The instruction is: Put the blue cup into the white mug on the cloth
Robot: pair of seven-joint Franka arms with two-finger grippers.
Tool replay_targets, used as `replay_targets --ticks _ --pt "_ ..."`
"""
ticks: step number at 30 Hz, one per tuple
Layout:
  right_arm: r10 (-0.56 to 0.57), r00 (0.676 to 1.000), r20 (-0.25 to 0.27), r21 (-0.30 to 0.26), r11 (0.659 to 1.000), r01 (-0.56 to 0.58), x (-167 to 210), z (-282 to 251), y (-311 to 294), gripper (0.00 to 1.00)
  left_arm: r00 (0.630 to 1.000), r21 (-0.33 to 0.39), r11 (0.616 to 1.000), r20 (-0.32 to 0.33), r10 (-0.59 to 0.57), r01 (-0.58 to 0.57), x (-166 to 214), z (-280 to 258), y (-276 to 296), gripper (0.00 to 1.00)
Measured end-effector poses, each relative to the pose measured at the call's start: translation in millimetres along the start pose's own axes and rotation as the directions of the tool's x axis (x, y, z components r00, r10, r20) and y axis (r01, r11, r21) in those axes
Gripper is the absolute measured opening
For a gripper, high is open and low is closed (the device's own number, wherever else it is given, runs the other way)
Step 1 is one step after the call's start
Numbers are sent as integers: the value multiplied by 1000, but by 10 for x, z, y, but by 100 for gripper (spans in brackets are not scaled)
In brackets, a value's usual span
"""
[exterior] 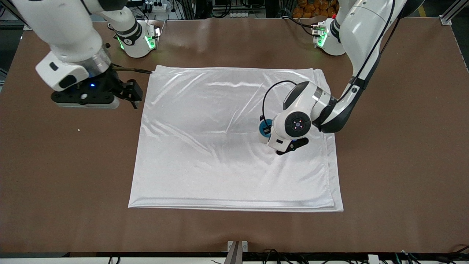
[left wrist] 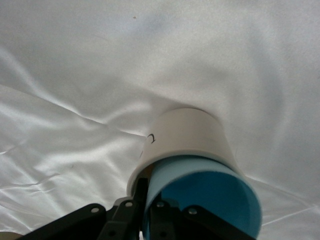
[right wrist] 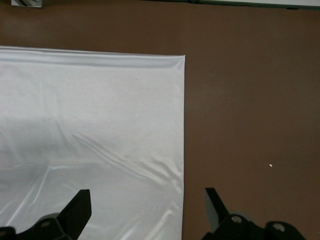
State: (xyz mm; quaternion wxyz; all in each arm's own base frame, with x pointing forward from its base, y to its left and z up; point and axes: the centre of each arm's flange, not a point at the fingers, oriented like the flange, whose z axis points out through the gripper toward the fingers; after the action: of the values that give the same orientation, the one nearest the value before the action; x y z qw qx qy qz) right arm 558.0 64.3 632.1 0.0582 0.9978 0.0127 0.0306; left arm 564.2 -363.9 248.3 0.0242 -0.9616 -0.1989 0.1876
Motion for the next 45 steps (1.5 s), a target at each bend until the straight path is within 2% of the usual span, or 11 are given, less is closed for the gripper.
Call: replay_targets --ticks 5,10,11,12,17,21,27,31,38,45 --pt "15 1000 16 28 999 -16 15 112 296 100 1000 -1 1000 0 1 -1 16 6 -3 26" --pt "8 1000 10 35 999 -8 20 111 370 100 1000 -17 1000 -14 1 -1 27 -92 15 49" --pt "6 1000 9 35 999 -7 20 107 362 100 1000 -23 1000 -19 0 -1 28 -138 18 58" --pt "5 1000 7 35 999 -5 20 103 353 100 1000 -30 1000 -26 0 -1 26 -192 21 63" --pt "-1 1000 -1 36 999 1 26 93 316 100 997 -69 998 -74 -1 -4 -1 -546 4 82" --pt "-5 1000 -7 37 999 5 32 89 297 100 990 -84 996 -140 -9 -3 20 -872 -95 99" --pt "-8 1000 -16 38 999 8 42 89 276 100 966 -58 997 -253 -57 44 334 -1185 -453 100" --pt "-9 1000 -16 38 999 9 44 101 271 100 955 -46 997 -287 -69 58 723 -1322 -834 100" --pt "-9 1000 -15 38 999 10 44 117 267 100 946 -37 997 -319 51 -67 1378 -1684 -1661 100" --pt "-11 1000 -16 39 999 11 51 148 258 100 909 -3 976 -366 200 -216 1786 -2106 -2620 100"
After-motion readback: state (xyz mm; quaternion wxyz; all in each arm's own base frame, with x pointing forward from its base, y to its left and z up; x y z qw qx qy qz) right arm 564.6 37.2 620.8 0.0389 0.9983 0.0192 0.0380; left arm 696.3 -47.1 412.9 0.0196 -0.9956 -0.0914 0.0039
